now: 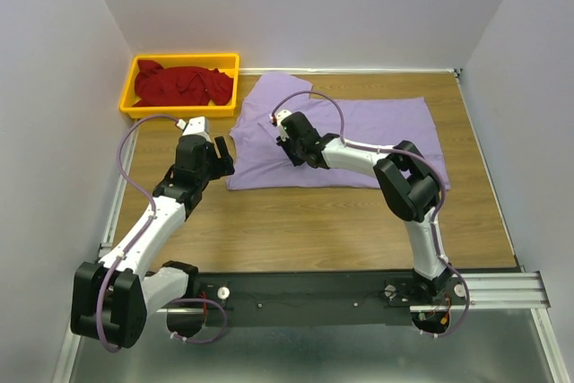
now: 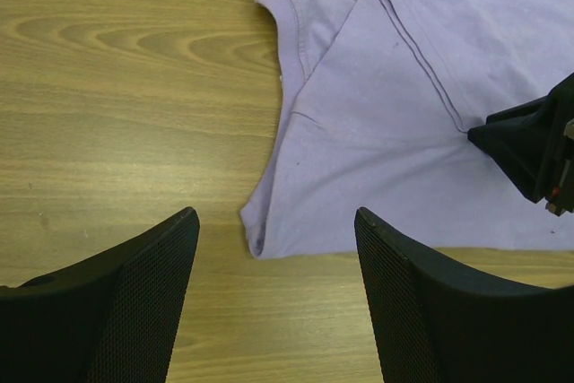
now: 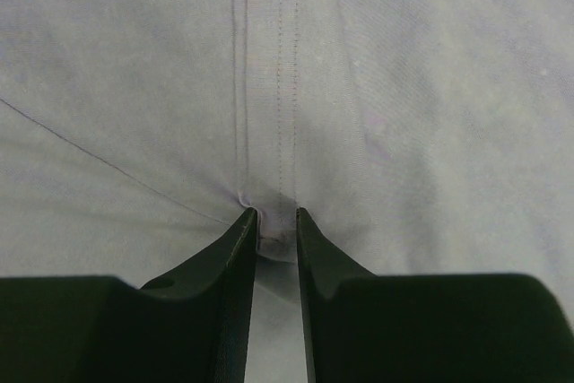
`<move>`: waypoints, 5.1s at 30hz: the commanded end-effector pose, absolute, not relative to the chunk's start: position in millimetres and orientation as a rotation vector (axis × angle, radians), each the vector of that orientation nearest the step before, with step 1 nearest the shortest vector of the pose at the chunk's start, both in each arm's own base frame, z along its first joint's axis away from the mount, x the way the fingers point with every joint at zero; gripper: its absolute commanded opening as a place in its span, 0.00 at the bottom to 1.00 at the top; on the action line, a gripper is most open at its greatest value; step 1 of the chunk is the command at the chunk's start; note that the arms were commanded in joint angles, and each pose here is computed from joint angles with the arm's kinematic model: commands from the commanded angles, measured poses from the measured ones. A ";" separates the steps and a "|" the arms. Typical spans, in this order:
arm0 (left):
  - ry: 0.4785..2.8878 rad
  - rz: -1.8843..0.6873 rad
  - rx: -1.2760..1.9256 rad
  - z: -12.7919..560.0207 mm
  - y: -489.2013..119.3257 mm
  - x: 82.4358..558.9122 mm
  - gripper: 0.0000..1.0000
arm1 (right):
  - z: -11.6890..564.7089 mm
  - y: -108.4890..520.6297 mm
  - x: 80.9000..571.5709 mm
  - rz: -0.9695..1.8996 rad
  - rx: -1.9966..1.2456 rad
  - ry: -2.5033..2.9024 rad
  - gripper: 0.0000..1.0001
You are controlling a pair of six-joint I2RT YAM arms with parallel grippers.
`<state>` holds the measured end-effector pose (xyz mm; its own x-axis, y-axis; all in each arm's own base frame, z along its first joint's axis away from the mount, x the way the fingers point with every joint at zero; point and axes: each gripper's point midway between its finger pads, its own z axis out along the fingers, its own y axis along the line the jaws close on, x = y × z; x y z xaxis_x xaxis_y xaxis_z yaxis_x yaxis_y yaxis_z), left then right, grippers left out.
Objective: Fold and stack the t-shirts
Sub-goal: Fold the tshirt
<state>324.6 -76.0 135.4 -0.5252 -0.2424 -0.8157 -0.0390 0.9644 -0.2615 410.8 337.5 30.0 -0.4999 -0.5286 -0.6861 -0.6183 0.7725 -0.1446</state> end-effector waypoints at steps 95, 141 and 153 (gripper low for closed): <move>2.809 -0.233 0.088 -8.2 -137.1 283.1 0.77 | -1.6 25.1 301.7 0.319 0.832 2.557 0.53; 2.539 -0.153 -0.039 47.0 -132.1 408.0 0.78 | 64.9 37.7 410.5 -0.038 0.334 2.485 0.64; 2.642 -0.135 -0.083 6.7 -101.8 376.9 0.78 | 4.7 -6.9 367.4 -0.099 0.541 2.621 0.65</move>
